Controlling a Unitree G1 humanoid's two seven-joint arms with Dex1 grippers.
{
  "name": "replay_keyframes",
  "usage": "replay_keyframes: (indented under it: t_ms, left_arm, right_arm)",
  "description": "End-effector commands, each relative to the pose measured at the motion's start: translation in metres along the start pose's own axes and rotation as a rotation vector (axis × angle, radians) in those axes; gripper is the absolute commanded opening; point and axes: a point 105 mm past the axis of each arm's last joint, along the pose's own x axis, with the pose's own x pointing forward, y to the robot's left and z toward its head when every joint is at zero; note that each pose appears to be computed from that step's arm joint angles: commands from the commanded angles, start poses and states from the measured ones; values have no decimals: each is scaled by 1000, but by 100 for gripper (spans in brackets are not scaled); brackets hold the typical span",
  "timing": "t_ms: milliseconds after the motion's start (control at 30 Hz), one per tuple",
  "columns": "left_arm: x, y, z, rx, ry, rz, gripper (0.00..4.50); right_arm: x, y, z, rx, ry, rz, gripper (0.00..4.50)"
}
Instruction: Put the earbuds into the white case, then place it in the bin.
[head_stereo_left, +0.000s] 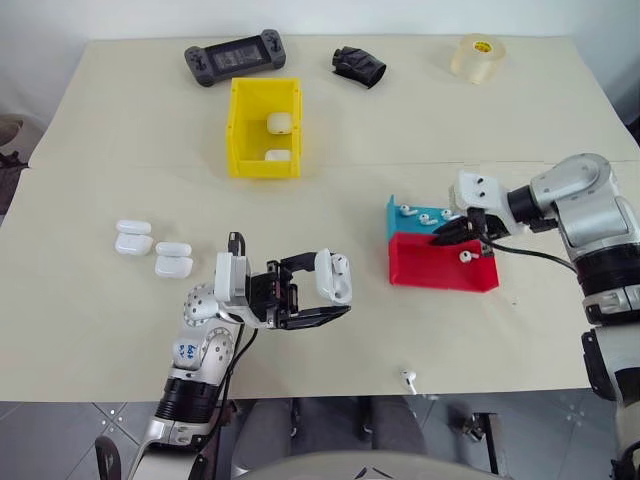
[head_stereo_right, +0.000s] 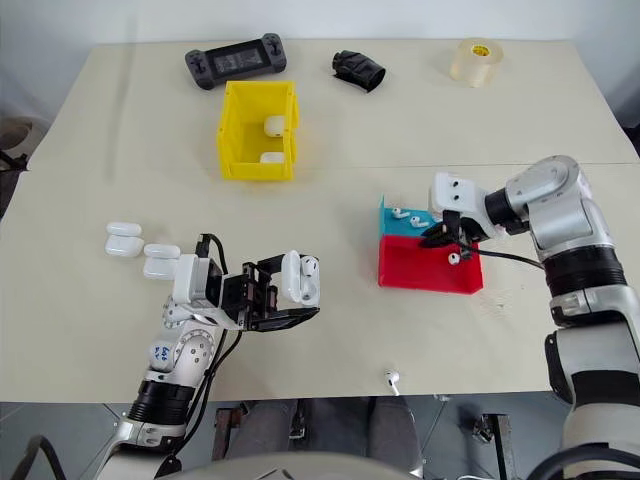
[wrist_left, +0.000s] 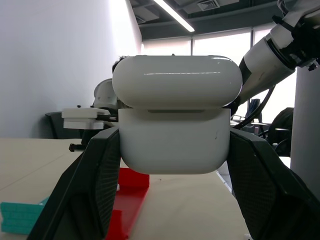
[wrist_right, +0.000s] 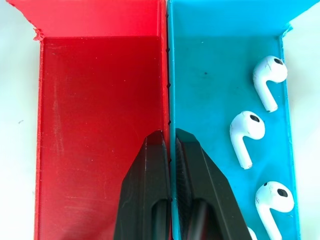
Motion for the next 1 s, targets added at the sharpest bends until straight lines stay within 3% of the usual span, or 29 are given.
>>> replay_keyframes:
  t_ms: [33,233,700,1000]
  left_arm:
    - [4,-1,9,35,-20,-14,293]
    - [4,-1,10,33,-19,-15,293]
    - [4,0,11,29,-21,-12,293]
    - [5,0,12,21,-20,-20,293]
  right_arm:
    - [-6,15,-1,-48,5,75,0]
    - [-18,26,-23,-9,85,97,0]
    - [-19,50,-23,-13,57,128,0]
    - [-19,54,-25,79,65,108,0]
